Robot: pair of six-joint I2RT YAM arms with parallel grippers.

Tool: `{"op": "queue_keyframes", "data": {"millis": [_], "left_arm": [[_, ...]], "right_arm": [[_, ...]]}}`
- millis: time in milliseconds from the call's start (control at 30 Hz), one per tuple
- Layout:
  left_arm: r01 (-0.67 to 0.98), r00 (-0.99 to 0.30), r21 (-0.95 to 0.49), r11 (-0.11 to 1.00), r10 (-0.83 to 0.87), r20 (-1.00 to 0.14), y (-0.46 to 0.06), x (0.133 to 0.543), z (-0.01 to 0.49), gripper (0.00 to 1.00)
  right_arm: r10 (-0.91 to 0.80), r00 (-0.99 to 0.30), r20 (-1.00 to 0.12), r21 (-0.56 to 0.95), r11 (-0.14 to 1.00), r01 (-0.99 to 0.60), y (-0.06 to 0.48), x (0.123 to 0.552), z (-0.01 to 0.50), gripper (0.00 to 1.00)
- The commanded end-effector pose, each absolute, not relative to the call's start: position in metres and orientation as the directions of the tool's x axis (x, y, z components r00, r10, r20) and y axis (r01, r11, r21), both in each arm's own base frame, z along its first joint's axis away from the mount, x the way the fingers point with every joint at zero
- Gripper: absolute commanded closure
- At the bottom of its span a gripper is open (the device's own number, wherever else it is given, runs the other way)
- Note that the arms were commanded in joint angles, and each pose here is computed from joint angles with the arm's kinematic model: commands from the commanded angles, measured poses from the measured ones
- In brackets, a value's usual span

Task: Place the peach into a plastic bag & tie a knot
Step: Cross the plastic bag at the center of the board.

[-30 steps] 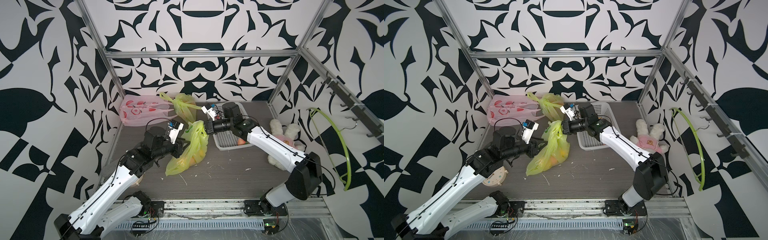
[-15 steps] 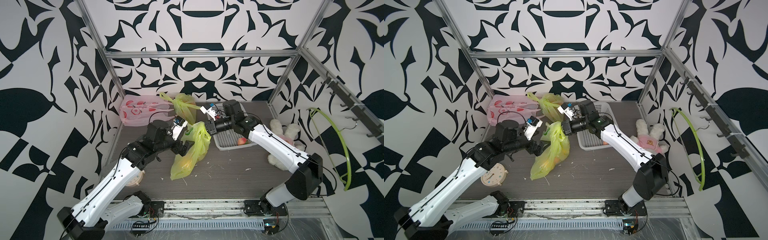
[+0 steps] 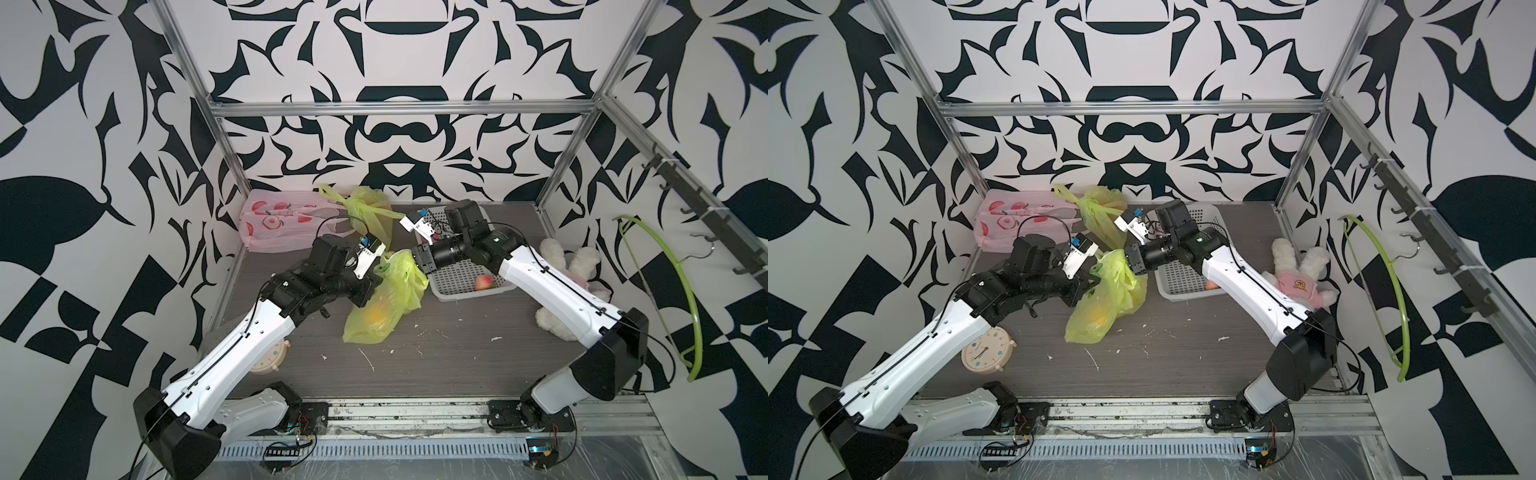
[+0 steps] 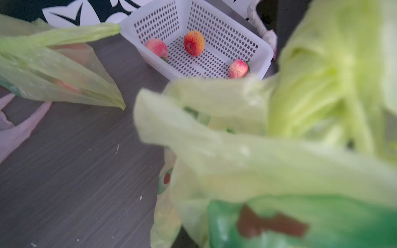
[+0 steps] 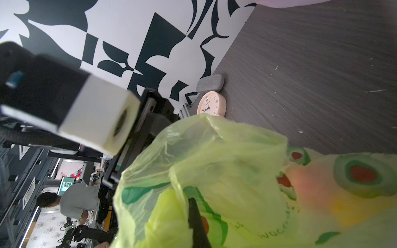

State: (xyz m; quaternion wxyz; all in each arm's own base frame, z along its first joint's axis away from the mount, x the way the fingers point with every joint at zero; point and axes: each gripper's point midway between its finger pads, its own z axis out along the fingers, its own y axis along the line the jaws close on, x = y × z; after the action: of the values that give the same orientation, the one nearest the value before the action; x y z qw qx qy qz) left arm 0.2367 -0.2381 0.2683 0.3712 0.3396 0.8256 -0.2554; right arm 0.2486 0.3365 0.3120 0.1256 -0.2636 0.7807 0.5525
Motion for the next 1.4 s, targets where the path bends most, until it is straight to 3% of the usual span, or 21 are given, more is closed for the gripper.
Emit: {"op": "queue_keyframes", "data": {"millis": [0, 267, 633, 767, 1000, 1367], "left_arm": [[0.738, -0.486, -0.191, 0.647, 0.313, -0.816, -0.232, 0.229, 0.28, 1.0], [0.763, -0.501, -0.279, 0.583, 0.262, -0.825, -0.25, 0.209, 0.277, 1.0], [0.782, -0.502, -0.344, 0.519, 0.198, -0.842, -0.295, 0.203, 0.26, 1.0], [0.749, -0.475, -0.333, 0.573, 0.113, -0.873, -0.285, 0.213, 0.259, 1.0], [0.636, -0.382, -0.282, 0.719, -0.024, -0.924, -0.235, 0.223, 0.27, 1.0], [0.678, -0.461, -0.335, 0.655, 0.023, -0.887, -0.259, 0.22, 0.259, 1.0]], "right_arm": [[-0.189, -0.791, -0.582, 0.747, 0.262, -0.611, 0.33, 0.259, 0.347, 1.0], [-0.014, -0.819, -0.573, 0.789, 0.261, -0.556, 0.334, 0.288, 0.358, 1.0], [0.122, -0.84, -0.529, 0.849, 0.062, -0.525, 0.351, 0.296, 0.387, 1.0], [0.139, -0.857, -0.496, 0.864, -0.021, -0.503, 0.353, 0.291, 0.395, 1.0], [0.053, -0.881, -0.471, 0.879, -0.05, -0.473, 0.353, 0.275, 0.4, 1.0], [-0.077, -0.887, -0.456, 0.889, -0.079, -0.45, 0.375, 0.245, 0.396, 1.0]]}}
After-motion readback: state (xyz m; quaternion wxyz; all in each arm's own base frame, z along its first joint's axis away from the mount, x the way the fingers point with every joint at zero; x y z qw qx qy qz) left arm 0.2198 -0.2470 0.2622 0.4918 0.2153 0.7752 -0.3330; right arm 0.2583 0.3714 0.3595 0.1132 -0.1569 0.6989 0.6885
